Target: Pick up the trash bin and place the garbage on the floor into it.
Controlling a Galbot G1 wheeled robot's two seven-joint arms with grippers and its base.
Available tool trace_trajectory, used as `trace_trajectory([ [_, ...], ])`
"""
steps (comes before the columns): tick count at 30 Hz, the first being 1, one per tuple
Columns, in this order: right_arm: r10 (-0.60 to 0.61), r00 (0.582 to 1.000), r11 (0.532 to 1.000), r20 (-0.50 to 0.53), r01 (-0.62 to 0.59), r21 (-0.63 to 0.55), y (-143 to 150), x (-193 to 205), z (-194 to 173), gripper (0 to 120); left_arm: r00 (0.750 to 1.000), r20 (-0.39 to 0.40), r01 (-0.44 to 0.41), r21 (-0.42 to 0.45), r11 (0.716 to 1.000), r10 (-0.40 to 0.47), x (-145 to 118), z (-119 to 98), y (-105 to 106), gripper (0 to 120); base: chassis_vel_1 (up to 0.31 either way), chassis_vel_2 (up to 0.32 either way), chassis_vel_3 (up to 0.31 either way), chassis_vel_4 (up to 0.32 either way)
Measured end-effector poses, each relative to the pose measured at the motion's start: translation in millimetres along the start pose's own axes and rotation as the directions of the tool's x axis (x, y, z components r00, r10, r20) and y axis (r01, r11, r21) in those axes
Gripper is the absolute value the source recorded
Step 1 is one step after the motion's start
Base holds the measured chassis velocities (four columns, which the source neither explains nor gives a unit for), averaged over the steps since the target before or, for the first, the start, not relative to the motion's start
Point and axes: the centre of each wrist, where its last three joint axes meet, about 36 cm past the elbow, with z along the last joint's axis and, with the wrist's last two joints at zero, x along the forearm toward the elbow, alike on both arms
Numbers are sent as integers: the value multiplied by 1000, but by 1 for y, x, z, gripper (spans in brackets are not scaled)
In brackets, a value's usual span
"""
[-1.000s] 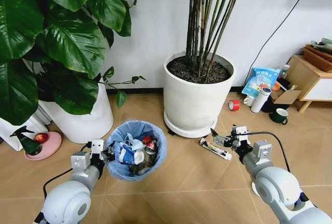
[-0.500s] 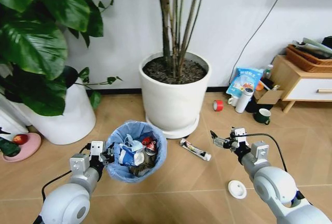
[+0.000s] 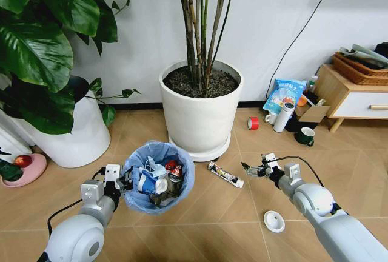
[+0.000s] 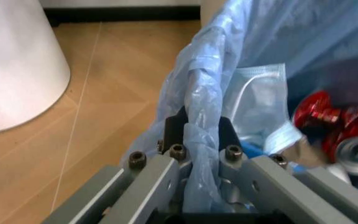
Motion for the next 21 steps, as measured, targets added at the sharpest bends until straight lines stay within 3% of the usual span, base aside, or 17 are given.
trace_trajectory([
  [3, -55, 995, 998, -80, 58, 34, -17, -26, 24, 100, 1000, -7, 4, 0, 1000, -4, -3, 3, 0, 0, 0, 0, 0, 0],
  [11, -97, 978, 991, -183, 112, 72, -18, -69, 64, 100, 1000, -10, 9, -6, 1000, -9, -6, 4, 2, 0, 0, 0, 0, 0],
  [21, -103, 981, 991, -165, 116, 70, -5, -130, 57, 100, 1000, -4, 9, -5, 1000, -9, -8, 3, 3, 0, 0, 0, 0, 0],
])
